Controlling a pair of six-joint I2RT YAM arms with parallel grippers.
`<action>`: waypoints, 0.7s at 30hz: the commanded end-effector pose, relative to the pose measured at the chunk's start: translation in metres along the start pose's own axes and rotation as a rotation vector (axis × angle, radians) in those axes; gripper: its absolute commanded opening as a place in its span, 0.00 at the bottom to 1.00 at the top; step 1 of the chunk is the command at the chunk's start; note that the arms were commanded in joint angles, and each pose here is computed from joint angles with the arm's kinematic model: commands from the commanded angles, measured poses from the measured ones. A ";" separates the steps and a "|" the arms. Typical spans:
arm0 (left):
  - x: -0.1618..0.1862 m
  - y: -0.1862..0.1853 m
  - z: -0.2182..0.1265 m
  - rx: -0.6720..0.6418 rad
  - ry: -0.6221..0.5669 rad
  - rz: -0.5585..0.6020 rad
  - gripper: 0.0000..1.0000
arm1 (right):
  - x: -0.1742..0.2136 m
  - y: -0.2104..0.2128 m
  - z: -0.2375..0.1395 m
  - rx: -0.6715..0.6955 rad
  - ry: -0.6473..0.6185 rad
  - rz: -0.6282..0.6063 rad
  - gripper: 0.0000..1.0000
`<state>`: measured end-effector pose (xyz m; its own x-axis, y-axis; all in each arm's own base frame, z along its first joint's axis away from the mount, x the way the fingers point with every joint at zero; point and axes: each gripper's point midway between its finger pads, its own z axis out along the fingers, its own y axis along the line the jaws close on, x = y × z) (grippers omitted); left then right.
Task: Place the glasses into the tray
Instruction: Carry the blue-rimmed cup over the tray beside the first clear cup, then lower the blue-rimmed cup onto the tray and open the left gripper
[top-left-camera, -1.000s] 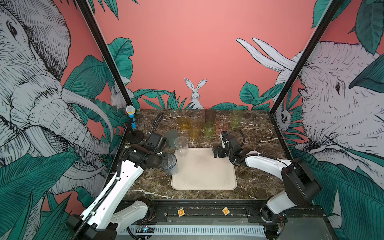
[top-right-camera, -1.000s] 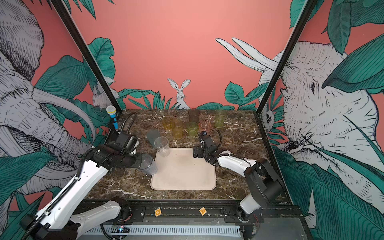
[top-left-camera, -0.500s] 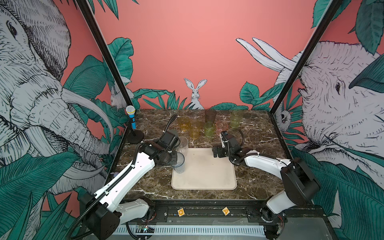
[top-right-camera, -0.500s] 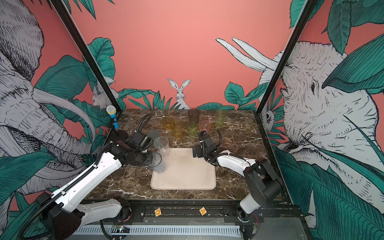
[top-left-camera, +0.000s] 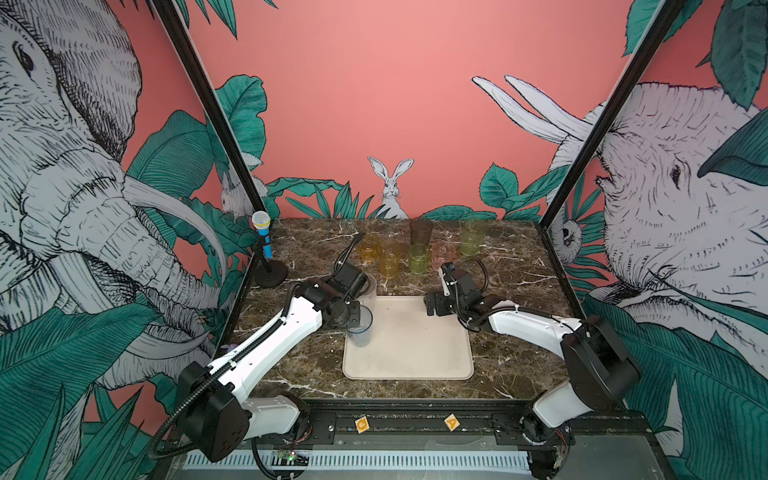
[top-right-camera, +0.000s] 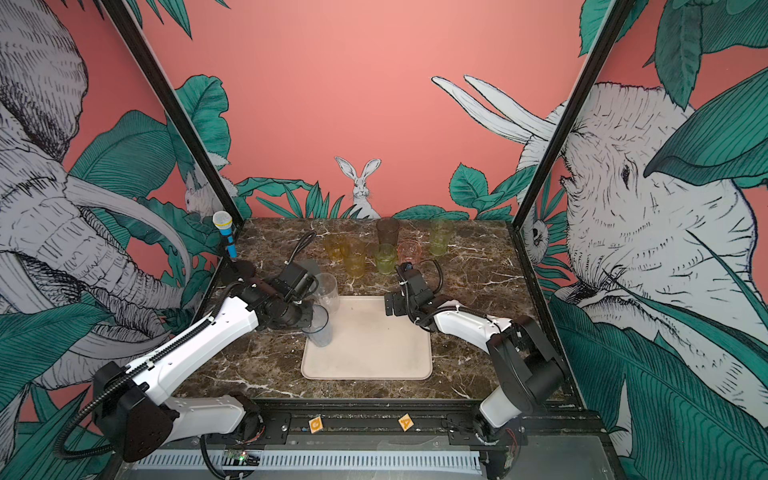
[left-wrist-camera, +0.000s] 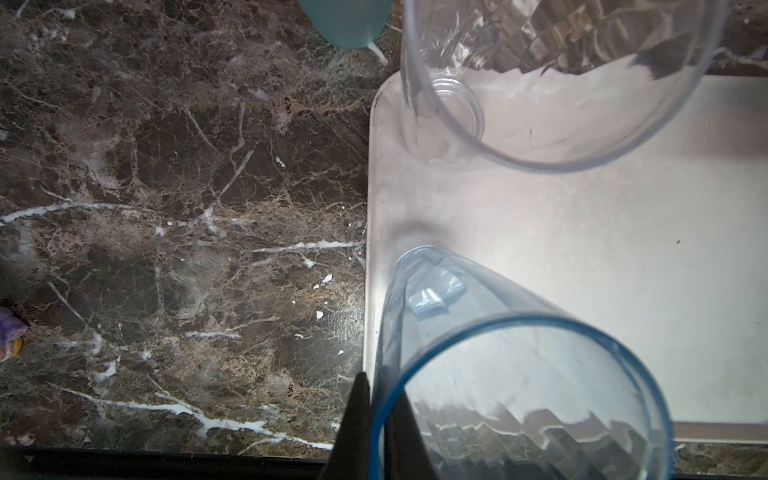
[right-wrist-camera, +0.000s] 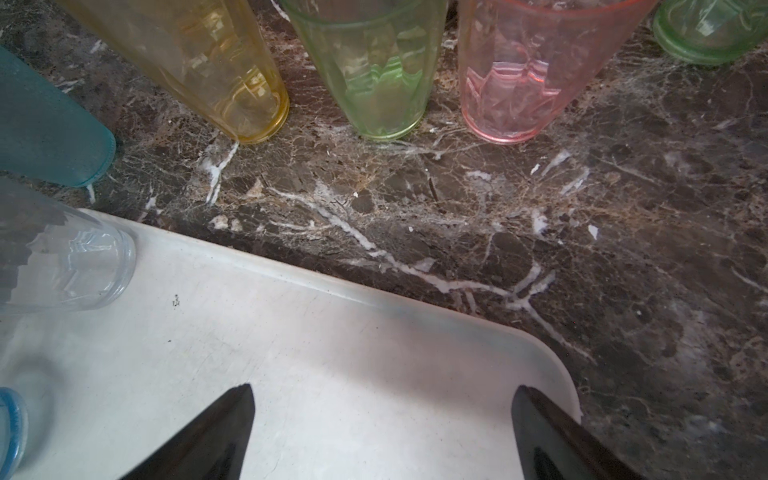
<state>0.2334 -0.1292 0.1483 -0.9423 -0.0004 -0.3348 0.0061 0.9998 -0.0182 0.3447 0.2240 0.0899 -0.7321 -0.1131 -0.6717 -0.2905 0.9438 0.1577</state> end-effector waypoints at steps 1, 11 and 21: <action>-0.007 -0.003 -0.002 0.001 -0.029 -0.034 0.00 | -0.011 0.003 0.000 -0.005 -0.018 0.011 0.99; -0.013 -0.013 0.006 0.009 -0.020 -0.041 0.00 | -0.011 0.003 0.001 -0.005 -0.015 0.011 0.99; -0.018 -0.016 0.010 -0.011 -0.014 -0.042 0.00 | -0.010 0.004 0.002 -0.007 -0.009 0.011 0.99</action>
<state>0.2484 -0.1435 0.1377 -0.9468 -0.0154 -0.3214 -0.0110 0.9998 -0.0156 0.3461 0.2259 0.0894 -0.7364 -0.1147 -0.6667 -0.2913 0.9432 0.1595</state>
